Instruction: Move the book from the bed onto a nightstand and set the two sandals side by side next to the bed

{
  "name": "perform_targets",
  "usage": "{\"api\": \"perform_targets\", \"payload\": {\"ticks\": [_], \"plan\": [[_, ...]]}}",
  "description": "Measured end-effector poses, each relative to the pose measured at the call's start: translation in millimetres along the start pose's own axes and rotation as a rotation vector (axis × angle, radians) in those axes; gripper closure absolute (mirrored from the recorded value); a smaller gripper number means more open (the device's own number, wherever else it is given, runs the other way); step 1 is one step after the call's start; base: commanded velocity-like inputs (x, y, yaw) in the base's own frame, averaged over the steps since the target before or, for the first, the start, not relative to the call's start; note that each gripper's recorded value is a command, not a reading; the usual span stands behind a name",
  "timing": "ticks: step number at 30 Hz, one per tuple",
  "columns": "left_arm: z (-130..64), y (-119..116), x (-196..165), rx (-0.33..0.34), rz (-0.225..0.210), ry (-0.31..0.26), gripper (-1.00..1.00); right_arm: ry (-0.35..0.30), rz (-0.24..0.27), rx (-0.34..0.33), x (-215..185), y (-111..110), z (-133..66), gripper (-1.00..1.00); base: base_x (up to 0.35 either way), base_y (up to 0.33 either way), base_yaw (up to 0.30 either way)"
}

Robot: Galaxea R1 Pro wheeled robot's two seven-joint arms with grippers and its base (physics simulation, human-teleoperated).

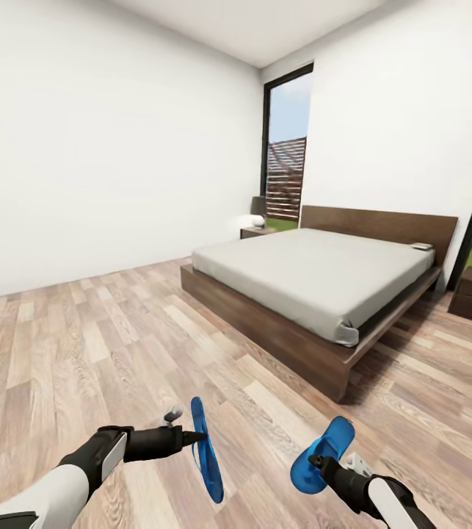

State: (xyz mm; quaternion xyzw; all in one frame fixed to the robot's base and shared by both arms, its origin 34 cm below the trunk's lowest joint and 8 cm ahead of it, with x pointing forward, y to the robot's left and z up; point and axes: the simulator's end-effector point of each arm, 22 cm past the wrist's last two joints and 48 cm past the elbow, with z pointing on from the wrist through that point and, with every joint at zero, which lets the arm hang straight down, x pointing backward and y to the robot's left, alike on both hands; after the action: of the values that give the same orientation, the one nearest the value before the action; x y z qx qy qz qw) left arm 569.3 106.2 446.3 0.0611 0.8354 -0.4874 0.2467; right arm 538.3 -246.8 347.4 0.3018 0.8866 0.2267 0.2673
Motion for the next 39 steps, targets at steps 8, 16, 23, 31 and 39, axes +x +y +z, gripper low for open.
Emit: {"api": "perform_targets", "payload": {"ticks": [8, 16, 23, 31, 39], "plan": [[0.7, 1.4, 1.1, -0.001, -0.003, 0.002, 1.0, 0.003, 0.001, 0.003, 1.1, -1.3, 1.0, 1.0, 0.0, 0.0, -0.278], [1.5, 3.6, 2.4, -0.003, -0.008, 0.004, 1.0, 0.006, 0.002, 0.006, 2.4, -3.0, 2.2, 1.0, 0.0, 0.0, -0.275], [2.6, 8.3, 3.6, -0.019, -0.012, 0.006, 1.0, 0.008, 0.005, 0.008, 3.1, -4.4, 3.1, 1.0, 0.0, -0.006, -0.201], [3.0, 9.4, 4.3, -0.022, -0.014, 0.007, 1.0, 0.009, 0.005, 0.009, 3.5, -4.7, 3.4, 1.0, 0.0, -0.077, -0.035], [3.7, 9.0, 4.8, -0.022, -0.014, 0.007, 1.0, 0.01, 0.003, 0.009, 4.0, -4.5, 3.6, 1.0, 0.0, -0.141, -0.003]]}}
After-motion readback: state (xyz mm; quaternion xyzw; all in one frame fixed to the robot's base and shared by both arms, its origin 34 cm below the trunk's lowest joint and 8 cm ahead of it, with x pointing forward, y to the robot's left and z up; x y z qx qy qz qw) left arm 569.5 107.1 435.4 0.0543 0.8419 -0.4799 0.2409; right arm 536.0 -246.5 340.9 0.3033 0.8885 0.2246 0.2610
